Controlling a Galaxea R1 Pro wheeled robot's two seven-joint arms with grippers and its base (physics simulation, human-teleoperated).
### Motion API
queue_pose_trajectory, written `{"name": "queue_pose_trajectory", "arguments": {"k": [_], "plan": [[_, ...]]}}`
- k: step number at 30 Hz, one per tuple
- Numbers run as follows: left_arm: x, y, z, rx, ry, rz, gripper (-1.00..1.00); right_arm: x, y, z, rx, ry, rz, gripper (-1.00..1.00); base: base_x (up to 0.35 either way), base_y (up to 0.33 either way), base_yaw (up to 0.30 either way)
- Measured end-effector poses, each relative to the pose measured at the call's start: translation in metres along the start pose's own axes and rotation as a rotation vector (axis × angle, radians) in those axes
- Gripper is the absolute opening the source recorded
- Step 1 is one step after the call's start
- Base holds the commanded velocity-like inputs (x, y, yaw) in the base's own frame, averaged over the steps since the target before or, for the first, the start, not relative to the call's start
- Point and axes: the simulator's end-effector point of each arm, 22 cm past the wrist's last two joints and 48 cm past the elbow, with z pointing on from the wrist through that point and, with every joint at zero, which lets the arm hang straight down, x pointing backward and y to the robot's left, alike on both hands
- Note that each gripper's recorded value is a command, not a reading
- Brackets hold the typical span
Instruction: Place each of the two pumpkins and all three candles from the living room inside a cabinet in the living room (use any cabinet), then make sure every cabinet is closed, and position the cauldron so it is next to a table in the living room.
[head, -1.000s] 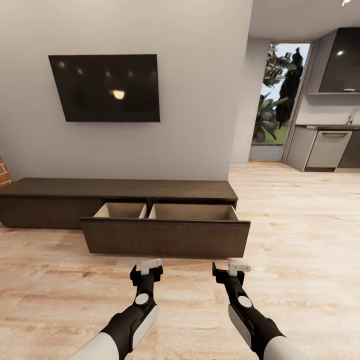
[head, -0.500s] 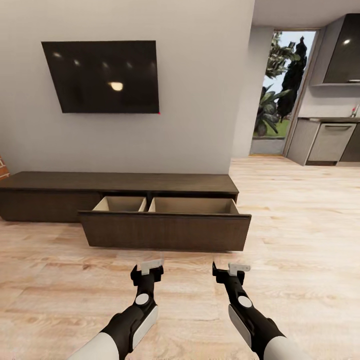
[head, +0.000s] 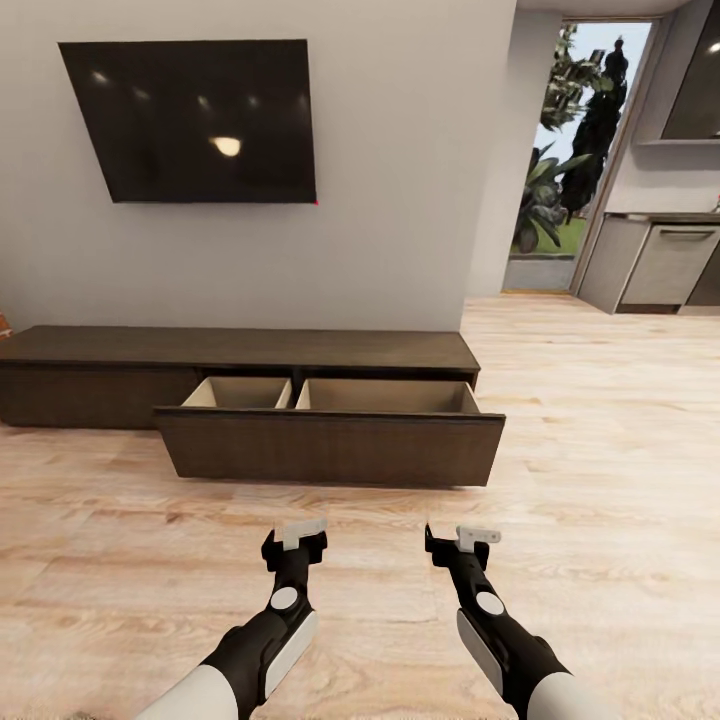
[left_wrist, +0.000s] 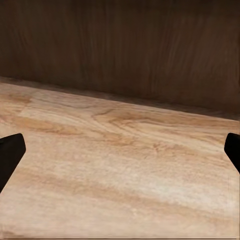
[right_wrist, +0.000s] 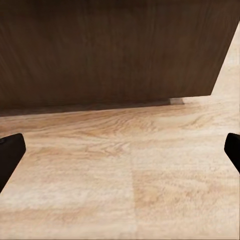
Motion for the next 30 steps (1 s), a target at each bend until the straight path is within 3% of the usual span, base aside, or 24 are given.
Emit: {"name": "queue_pose_trajectory", "arguments": {"k": [16, 30], "plan": [[0.0001, 0.0010, 0.0002, -0.001, 0.000, 0.002, 1.00, 0.0007, 0.0001, 0.0000, -0.001, 0.004, -0.001, 1.00, 0.091, 0.000, 0.000], [-0.0001, 0.0003, -0.0003, -0.002, 0.001, 0.004, 1.00, -0.0001, 0.0004, -0.0001, -0.001, 0.002, -0.002, 1.00, 0.232, 0.000, 0.000]]}}
